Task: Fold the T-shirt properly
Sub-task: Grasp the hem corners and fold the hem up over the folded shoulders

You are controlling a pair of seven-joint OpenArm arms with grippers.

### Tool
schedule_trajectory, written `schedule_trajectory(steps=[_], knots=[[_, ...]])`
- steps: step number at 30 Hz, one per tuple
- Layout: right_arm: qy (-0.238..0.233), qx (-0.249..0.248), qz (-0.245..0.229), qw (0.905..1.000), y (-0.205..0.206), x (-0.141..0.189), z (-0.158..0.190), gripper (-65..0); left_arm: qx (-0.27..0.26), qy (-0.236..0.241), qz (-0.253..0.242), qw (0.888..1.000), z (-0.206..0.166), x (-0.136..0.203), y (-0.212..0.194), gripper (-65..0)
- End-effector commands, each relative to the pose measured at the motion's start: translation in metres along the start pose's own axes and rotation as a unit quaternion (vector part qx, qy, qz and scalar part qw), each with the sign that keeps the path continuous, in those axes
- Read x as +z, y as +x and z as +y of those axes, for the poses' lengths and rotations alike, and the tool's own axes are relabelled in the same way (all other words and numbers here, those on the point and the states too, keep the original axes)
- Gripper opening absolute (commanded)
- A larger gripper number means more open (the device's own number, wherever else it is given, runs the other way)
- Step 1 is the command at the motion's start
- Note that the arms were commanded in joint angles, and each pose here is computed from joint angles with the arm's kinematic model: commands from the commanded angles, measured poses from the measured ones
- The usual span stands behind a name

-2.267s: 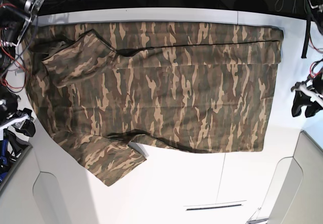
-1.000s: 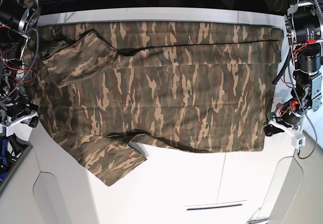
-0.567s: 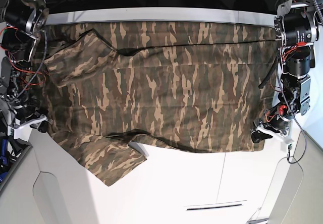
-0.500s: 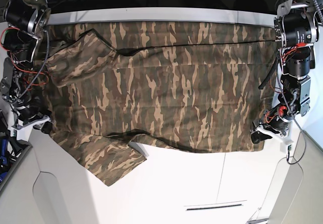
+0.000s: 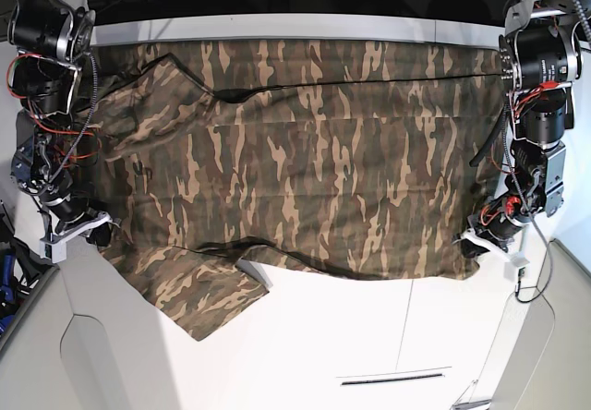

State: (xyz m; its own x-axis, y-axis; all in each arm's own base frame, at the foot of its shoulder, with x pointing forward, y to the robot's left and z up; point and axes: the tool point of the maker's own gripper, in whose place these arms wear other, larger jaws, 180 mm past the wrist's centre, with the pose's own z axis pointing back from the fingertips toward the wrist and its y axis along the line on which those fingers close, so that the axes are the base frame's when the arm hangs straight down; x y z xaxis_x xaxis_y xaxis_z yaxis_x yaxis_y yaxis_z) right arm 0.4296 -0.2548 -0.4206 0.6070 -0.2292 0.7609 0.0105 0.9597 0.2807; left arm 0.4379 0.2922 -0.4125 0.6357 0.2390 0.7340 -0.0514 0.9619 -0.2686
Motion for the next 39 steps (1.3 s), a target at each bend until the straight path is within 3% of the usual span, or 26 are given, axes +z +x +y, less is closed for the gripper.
schedule_trajectory(steps=[1, 6, 13, 17, 26, 34, 39], knots=[[0.007, 0.012, -0.021, 0.9997, 0.026, 0.000, 0.003, -65.0, -0.007, 0.000, -0.019, 1.000, 0.001, 0.002, 0.023, -65.0], [0.039, 0.031, -0.034, 0.9982, 0.053, -0.001, 0.020, -65.0, -0.012, -0.005, -0.035, 0.999, -0.003, 0.003, 0.047, -65.0], [0.053, 0.050, -0.016, 0.9972, 0.071, 0.013, 0.034, -65.0, -0.037, -0.081, -0.015, 0.996, -0.015, 0.023, 0.066, -65.0], [0.061, 0.059, -0.024, 0.9961, 0.075, 0.027, 0.038, -65.0, -0.036, -0.090, -0.009, 0.995, -0.008, 0.043, 0.071, -65.0], [0.054, 0.097, -0.047, 0.9927, 0.056, 0.075, 0.034, -65.0, -0.102, -0.096, 0.011, 0.990, -0.002, 0.086, 0.053, -65.0], [0.030, 0.063, -0.055, 0.9961, 0.034, 0.119, 0.007, -65.0, -0.203, -0.101, 0.044, 0.973, -0.011, 0.126, 0.030, -65.0], [0.021, 0.051, -0.038, 0.9978, 0.012, 0.140, -0.003, -65.0, -0.235, -0.111, 0.070, 0.963, -0.021, 0.137, 0.007, -65.0]])
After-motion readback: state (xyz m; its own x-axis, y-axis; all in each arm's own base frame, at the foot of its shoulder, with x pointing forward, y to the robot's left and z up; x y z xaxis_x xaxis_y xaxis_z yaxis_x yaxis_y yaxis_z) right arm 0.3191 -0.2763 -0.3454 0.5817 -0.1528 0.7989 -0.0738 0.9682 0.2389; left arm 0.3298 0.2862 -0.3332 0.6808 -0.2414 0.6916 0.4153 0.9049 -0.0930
